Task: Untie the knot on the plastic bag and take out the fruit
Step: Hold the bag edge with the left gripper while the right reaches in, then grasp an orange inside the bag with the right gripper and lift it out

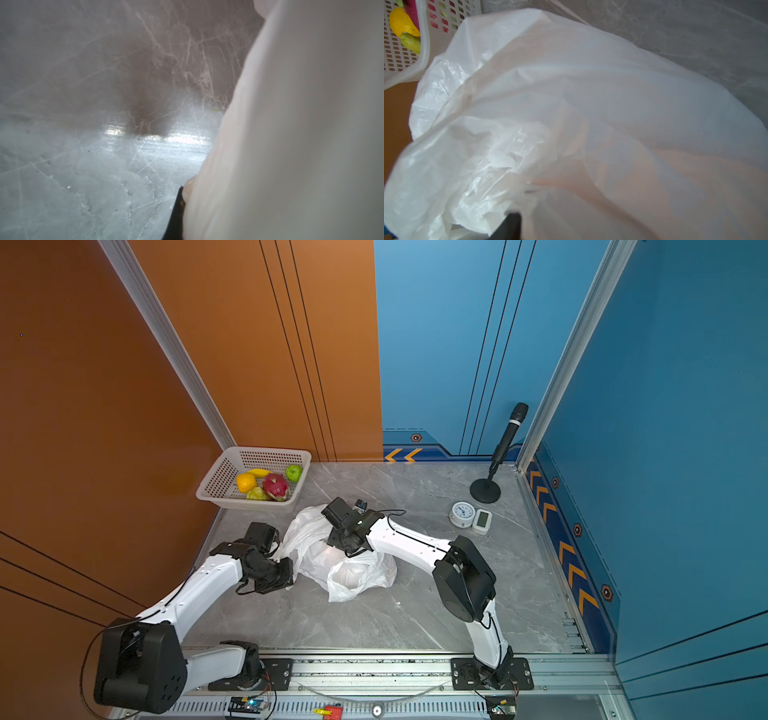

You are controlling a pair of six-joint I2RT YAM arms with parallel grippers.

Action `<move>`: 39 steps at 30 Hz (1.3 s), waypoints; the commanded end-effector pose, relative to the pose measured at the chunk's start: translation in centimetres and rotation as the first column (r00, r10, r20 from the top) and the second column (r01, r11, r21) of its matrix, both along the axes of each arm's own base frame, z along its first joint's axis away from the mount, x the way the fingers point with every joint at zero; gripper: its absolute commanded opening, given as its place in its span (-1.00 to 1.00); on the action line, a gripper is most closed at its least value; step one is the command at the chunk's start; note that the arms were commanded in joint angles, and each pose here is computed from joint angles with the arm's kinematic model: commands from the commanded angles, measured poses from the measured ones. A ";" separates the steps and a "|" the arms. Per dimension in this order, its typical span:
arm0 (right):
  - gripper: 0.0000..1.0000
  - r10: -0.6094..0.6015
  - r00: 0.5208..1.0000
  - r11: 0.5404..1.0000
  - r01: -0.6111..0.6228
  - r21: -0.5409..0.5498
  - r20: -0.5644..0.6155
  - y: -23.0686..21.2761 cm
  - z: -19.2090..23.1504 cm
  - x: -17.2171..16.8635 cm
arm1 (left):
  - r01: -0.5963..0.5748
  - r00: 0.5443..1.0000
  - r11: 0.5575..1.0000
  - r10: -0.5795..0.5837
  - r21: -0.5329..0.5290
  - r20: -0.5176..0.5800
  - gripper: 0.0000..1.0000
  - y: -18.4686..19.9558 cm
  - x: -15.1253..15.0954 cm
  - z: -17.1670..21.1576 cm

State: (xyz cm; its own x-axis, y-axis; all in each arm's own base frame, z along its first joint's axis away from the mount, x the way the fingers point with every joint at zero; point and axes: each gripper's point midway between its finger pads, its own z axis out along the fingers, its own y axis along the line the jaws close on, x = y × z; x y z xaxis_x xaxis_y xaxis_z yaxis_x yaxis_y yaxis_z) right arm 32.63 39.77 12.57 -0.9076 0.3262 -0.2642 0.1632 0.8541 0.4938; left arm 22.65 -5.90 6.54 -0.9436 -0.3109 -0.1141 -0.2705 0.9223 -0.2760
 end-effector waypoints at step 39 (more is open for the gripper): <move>0.84 -0.046 0.986 0.998 0.038 -0.049 -0.161 3.6 -7.1 0.5 | -0.054 0.998 0.997 0.055 0.056 -0.012 -0.74 2.5 -0.1 -0.3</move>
State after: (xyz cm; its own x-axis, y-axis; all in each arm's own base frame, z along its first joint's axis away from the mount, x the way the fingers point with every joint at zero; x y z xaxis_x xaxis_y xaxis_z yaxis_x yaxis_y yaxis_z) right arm 32.76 43.48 5.70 -0.9333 0.3310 -0.1395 0.2443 0.8697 0.4289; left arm 23.09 -3.76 6.68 -0.9220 -0.3601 -0.1423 -0.3194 0.9150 -0.2464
